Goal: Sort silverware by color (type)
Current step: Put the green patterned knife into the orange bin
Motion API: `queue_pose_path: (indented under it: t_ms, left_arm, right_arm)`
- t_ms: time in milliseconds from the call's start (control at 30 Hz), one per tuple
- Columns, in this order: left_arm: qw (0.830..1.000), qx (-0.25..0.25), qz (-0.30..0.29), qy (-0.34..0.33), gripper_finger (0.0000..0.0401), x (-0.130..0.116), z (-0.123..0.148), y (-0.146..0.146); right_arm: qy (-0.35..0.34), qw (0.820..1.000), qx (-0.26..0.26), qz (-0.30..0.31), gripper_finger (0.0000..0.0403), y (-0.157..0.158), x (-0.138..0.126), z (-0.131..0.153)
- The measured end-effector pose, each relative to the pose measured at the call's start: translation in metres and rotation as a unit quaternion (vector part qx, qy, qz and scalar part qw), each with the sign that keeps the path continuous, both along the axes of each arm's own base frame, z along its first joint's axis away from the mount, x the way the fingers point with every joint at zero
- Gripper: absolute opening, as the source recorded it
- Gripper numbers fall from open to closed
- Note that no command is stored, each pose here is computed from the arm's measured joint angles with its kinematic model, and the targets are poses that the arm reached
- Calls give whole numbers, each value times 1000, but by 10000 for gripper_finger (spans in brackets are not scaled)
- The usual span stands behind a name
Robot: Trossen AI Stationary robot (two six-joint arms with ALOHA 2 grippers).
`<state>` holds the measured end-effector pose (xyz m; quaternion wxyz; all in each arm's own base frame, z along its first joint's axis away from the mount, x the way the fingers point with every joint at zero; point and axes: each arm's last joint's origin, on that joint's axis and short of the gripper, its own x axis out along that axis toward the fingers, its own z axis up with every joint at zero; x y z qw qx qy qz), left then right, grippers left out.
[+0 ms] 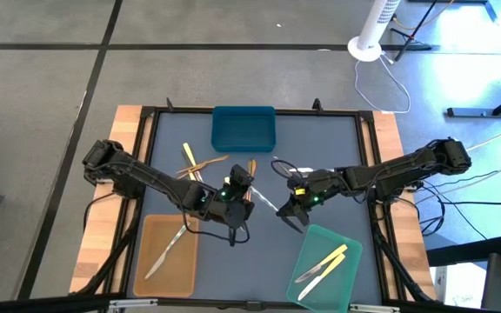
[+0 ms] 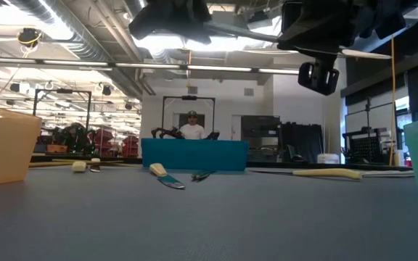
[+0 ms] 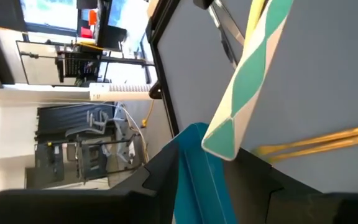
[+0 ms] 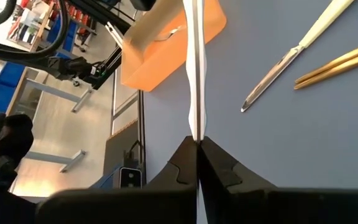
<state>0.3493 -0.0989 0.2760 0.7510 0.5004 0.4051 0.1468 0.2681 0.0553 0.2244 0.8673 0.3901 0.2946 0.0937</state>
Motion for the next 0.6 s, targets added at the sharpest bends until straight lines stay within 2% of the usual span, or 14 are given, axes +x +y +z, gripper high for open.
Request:
queue_pose_path:
  t_ms: [167, 267, 467, 600]
  left_arm:
    - [1000, 4, 4, 14, 115, -3, -2, 1]
    - [1000, -3, 27, 5, 115, -9, 1, 3]
    - [993, -92, 60, -31, 115, -33, 23, 11]
    - [978, -177, 87, -61, 115, -52, 39, 17]
  right_arm:
    - [-1, 1000, 0, -2, 0, 0, 0, 0]
    - [-2, 1000, 0, -4, 0, 0, 0, 0]
    - [-17, 1000, -4, -8, 0, -1, 2, 3]
    - [-38, 999, -21, -28, 0, -2, 3, 5]
